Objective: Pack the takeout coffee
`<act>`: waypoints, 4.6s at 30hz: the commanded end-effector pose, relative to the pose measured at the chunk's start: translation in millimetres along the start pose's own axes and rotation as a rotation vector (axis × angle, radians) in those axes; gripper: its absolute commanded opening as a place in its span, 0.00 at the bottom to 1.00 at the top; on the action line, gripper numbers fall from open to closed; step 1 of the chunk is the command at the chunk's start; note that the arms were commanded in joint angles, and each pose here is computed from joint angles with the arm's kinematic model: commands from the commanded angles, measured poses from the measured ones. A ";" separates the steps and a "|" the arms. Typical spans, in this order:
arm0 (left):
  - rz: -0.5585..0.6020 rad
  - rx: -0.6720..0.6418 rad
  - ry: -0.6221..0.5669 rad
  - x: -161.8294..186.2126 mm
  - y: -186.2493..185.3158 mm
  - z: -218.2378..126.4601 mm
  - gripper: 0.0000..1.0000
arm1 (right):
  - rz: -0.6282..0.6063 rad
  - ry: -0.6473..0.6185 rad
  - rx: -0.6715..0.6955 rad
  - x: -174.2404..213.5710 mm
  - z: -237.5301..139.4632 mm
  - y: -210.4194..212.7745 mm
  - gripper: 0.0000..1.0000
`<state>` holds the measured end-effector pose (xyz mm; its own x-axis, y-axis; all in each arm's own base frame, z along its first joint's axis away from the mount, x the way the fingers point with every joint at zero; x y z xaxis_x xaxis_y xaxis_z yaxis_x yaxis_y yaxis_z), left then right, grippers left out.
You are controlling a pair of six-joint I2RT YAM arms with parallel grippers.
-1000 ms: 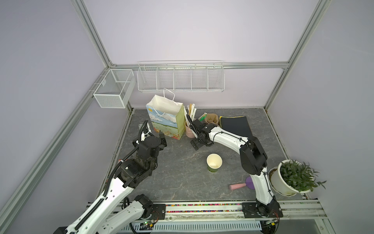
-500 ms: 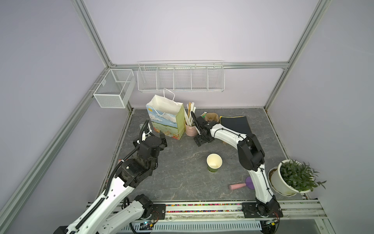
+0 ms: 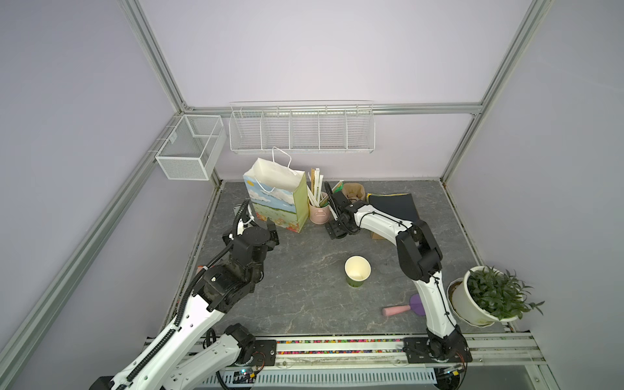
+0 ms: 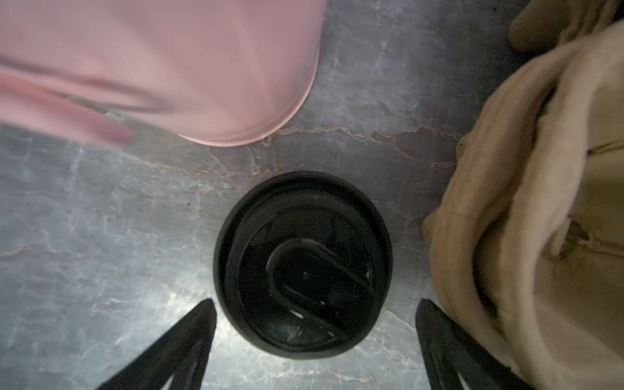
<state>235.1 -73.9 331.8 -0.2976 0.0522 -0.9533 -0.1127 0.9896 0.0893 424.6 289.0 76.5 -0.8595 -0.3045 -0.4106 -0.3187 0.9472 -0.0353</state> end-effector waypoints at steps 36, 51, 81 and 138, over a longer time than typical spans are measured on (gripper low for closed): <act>0.041 -0.028 0.005 5.2 0.5 5.1 0.93 | -0.023 0.001 -0.048 39.5 -20.3 21.8 0.77; 0.039 -0.035 -0.002 3.8 2.9 3.4 0.93 | -0.040 -0.030 -0.017 21.6 -20.3 24.2 0.88; 0.047 -0.044 0.000 4.2 3.2 4.4 0.93 | -0.044 -0.005 -0.030 24.2 -12.7 26.3 0.77; 0.060 0.039 0.047 9.5 -12.7 9.1 0.93 | -0.123 -0.062 -0.083 163.1 -204.3 14.5 0.76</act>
<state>242.8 -86.4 318.5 -0.3421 0.1067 -0.9336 -0.0541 0.9896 0.1330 201.6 232.2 198.7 -0.7799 -0.4194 -0.4647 -0.4614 0.8868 -0.0260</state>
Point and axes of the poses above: each gripper's point midway between its finger pads, its own z axis out along the fingers, its own y axis along the line the jaws close on, x = y × z, the point moved 4 cm from there along -z, back along the fingers, and after that the axes turned 8 degrees about z, right-handed, at the moved point
